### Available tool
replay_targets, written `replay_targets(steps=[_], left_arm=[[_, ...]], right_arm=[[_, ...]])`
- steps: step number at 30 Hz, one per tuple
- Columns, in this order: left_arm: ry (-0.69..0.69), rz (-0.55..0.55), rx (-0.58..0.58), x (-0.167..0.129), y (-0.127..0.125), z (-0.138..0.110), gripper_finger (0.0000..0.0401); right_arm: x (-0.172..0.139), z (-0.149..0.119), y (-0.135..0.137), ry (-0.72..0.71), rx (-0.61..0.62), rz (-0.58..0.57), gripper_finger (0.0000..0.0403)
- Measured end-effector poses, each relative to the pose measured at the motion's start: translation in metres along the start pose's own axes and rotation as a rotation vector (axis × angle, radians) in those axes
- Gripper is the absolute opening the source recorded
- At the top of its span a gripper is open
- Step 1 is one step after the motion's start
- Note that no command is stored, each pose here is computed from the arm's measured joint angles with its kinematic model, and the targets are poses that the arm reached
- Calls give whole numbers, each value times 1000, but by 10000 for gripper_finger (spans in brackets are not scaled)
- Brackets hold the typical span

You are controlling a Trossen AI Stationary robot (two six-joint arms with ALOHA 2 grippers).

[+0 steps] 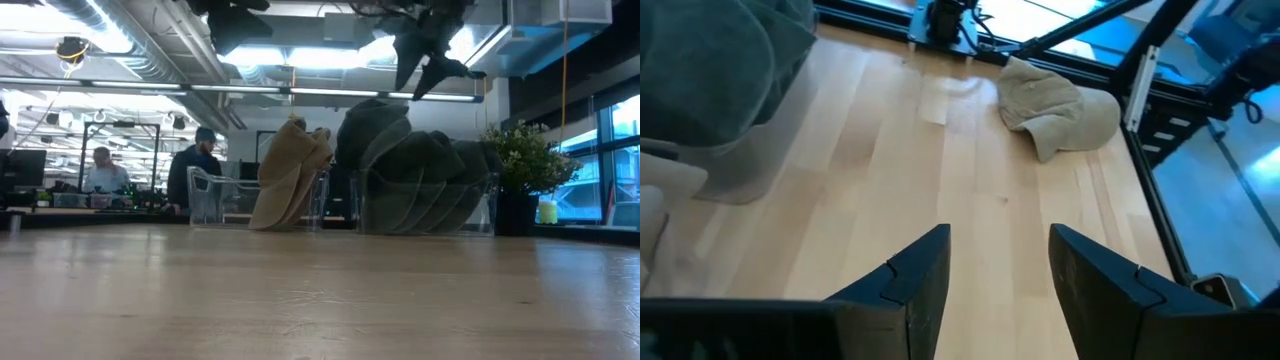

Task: Pick & Place hat
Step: Put the black cap into the right transparent bin

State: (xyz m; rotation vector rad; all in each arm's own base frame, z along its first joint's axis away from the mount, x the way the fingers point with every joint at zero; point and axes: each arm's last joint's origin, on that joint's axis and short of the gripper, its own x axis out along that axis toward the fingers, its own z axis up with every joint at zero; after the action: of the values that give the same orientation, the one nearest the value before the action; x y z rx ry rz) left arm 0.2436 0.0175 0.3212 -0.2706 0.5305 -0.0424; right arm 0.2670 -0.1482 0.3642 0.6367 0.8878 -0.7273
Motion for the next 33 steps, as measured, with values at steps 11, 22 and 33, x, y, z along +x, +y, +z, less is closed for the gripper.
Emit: replay_targets(steps=[11, 22, 33], left_arm=[[-9, 67, -15, 2, -13, -3, 166], [-47, 86, -39, 2, -14, 0, 166], [-48, 85, -54, 2, -14, 0, 166]], right_arm=[[28, -25, -27, -35, 36, 94, 177], [37, -12, -40, -169, 40, 189, 159], [53, -9, -39, -125, -11, 222, 129]])
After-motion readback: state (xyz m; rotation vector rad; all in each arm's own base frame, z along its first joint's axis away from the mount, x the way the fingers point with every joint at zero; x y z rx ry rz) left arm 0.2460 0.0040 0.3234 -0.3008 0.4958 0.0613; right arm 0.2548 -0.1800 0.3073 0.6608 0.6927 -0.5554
